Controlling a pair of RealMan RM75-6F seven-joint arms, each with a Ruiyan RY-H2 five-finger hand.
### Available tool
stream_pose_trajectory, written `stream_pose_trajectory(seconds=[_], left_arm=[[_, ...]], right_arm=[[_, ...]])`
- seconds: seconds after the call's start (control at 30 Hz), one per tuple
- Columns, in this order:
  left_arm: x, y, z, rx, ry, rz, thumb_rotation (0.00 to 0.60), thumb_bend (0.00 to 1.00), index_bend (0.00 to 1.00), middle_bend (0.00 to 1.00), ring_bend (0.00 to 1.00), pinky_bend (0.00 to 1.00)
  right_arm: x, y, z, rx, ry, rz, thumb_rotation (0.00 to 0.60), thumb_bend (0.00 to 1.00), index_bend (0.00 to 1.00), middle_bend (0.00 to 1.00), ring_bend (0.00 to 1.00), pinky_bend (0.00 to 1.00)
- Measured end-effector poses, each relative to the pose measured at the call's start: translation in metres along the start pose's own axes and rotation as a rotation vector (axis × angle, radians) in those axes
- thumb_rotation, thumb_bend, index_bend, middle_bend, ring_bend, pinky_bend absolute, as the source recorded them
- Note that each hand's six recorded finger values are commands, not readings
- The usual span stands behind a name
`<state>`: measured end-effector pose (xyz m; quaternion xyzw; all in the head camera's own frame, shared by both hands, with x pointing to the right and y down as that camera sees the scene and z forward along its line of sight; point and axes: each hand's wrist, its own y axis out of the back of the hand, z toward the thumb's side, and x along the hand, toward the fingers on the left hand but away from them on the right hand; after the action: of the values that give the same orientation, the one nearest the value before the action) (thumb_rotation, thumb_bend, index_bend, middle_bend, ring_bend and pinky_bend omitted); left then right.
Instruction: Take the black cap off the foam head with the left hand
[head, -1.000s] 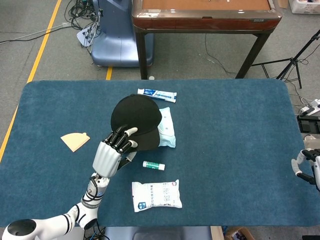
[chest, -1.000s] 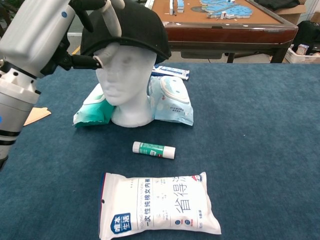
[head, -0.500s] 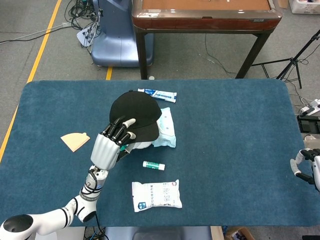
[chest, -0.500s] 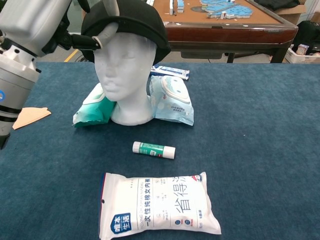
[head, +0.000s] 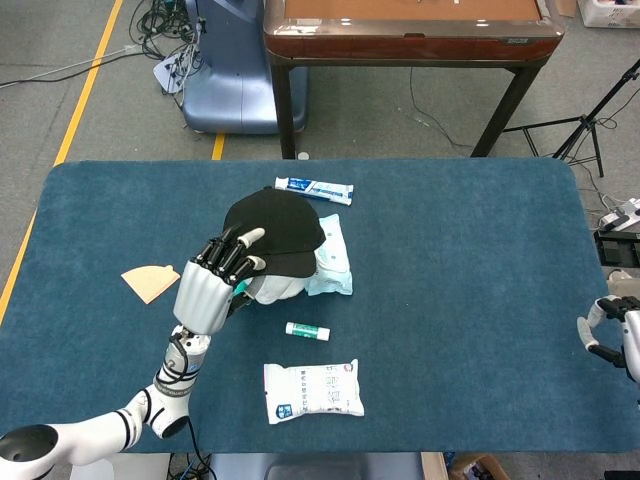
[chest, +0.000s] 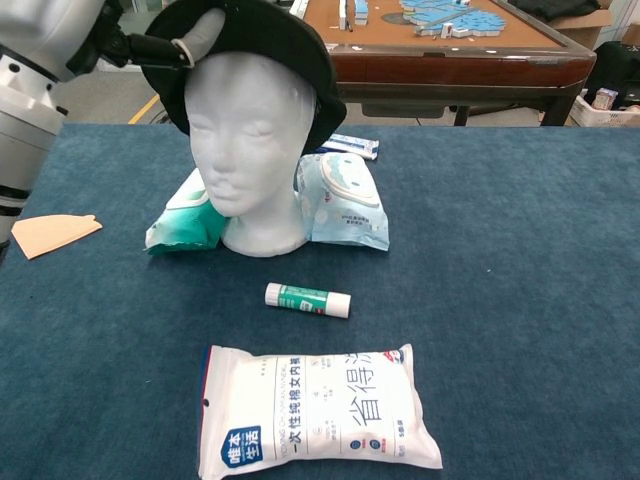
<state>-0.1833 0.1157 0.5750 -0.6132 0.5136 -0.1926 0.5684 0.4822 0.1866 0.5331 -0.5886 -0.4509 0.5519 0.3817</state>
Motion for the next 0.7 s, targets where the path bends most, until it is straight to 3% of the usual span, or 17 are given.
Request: stream_pose_trajectory(seconds=[0.37,0.7], left_arm=[[0.018,0.018,-0.004,0.009,-0.005,0.021,0.600,0.36,0.59,0.28,0.18,0.43],[0.040,0.009,-0.018,0.023,0.033,-0.029,0.600,0.36,0.59,0.28,0.18,0.43]], right_arm=[[-0.002,-0.001,0.006,0.000,0.014,0.003,0.600,0.44,0.75,0.60,0.51,0.56],[-0.003,-0.003,0.005,-0.003,0.011,0.010,0.600,0.44,0.75,0.60,0.51,0.56]])
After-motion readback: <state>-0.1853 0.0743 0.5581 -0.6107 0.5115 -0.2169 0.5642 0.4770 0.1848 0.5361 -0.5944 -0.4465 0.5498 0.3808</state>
